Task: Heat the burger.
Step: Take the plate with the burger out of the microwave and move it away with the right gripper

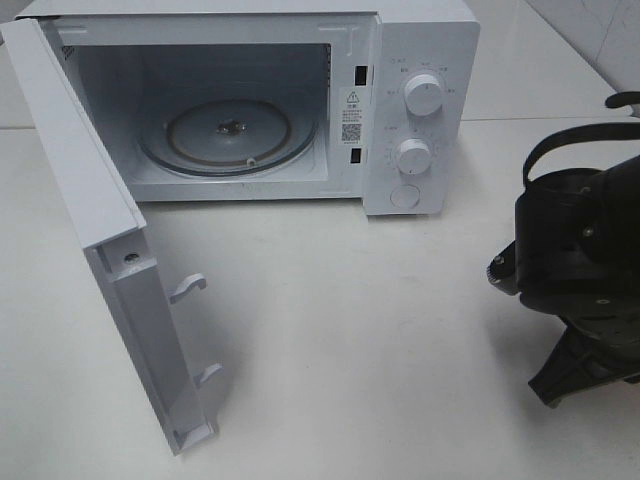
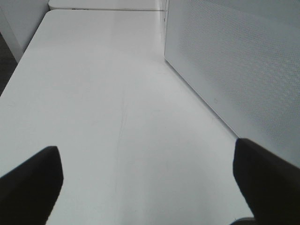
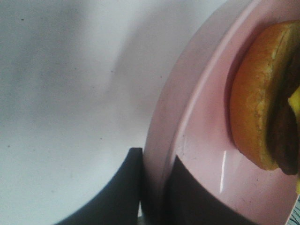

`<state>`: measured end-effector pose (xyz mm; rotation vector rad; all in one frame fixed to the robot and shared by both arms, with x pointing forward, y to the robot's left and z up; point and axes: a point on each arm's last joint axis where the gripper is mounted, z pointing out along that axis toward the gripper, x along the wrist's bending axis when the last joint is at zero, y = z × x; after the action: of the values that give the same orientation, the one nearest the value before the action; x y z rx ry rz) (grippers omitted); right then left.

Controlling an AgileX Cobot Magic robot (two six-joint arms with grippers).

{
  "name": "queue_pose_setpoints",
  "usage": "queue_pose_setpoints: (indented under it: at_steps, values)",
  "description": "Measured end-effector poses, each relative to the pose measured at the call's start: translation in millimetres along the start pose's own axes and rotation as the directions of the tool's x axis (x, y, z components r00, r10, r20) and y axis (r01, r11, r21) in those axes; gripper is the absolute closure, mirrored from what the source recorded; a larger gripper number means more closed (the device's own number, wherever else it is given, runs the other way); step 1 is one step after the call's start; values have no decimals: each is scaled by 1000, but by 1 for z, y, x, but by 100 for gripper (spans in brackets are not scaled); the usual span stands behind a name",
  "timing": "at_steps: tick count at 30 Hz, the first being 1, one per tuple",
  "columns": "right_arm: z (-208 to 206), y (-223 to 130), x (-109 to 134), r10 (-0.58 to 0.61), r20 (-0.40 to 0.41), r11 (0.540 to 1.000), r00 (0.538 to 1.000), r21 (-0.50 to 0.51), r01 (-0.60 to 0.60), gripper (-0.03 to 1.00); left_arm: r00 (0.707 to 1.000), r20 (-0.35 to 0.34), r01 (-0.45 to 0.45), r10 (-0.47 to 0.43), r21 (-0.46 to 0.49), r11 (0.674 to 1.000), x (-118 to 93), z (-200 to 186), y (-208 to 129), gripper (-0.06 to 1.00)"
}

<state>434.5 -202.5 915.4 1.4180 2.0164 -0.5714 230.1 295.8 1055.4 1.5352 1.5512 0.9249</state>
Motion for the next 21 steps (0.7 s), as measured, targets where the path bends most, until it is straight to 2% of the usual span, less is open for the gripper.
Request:
queue_pose_setpoints:
  at_steps: [13,19,21]
  values:
    - [37,9,22,78,-20,994,997,84,-76,86,1000,0,0,0,0,1000,0,0,0,2]
    - [46,12,28,81,-27,994,996,81,-78,85,1000,0,0,0,0,1000,0,0,0,2]
    - [47,12,27,78,-19,994,997,76,-76,82,1000,0,0,0,0,1000,0,0,0,2]
